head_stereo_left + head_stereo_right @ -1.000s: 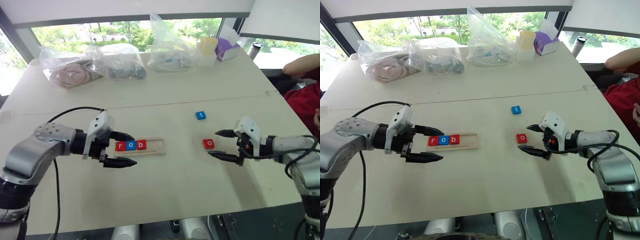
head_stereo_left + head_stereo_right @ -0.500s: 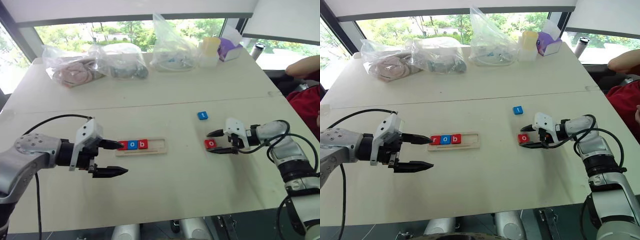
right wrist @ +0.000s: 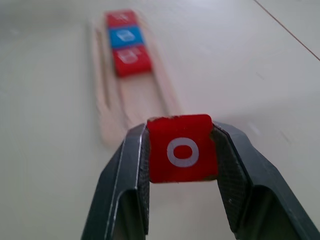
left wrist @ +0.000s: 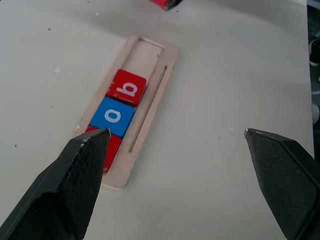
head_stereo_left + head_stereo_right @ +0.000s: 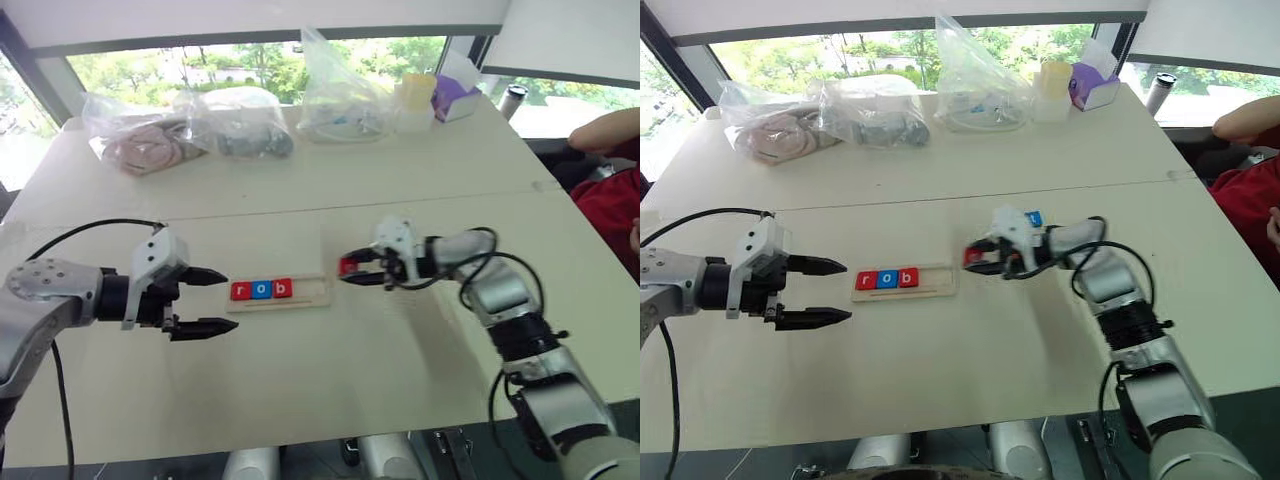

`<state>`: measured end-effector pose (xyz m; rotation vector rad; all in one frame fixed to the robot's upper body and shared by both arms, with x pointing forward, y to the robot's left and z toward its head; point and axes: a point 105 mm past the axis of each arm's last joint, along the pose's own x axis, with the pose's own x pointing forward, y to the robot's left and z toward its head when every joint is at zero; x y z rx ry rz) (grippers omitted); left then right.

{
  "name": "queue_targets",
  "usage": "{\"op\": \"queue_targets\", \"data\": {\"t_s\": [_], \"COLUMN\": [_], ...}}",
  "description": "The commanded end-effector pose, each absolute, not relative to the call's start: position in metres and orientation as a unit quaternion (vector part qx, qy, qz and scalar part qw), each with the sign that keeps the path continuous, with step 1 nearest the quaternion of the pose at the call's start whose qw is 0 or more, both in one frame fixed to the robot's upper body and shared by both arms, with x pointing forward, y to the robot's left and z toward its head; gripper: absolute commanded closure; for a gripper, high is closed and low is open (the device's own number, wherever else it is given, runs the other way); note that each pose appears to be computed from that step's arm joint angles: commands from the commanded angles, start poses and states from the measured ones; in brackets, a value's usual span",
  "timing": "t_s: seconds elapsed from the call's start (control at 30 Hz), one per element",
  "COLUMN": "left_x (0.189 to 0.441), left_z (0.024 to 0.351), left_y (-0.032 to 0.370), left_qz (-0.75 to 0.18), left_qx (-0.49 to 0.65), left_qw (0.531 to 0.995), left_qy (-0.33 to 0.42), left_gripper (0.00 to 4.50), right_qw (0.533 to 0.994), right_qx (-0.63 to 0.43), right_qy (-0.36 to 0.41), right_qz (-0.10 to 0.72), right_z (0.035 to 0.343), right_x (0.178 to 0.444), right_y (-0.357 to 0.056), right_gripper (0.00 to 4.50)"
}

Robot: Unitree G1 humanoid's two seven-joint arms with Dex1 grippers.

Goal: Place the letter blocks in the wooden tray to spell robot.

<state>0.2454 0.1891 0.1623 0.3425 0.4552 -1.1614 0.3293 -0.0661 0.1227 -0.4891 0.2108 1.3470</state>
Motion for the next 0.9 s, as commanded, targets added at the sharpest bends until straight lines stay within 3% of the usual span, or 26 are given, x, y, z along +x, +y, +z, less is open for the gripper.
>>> {"op": "queue_targets", "data": {"t_s": [0.03,0.9], "left_x": [0.245,0.245], "left_z": [0.168,0.158], "left_y": [0.189,0.185], "left_qz": [-0.541,-0.520], "left_qx": [0.175,0.162], "left_qw": [0.797,0.816], "left_qy": [0.202,0.194], "left_gripper": [0.00,0.00], "right_qw": [0.742,0.717], "right_qx": [-0.250,-0.262], "right_qy": [0.081,0.087], "right_qz": [0.616,0.639], "right_z": [0.130,0.118], "right_x": [0.333,0.336], "right_y": [-0.048,-0.011], "right_gripper": [3.30,3.30]}}
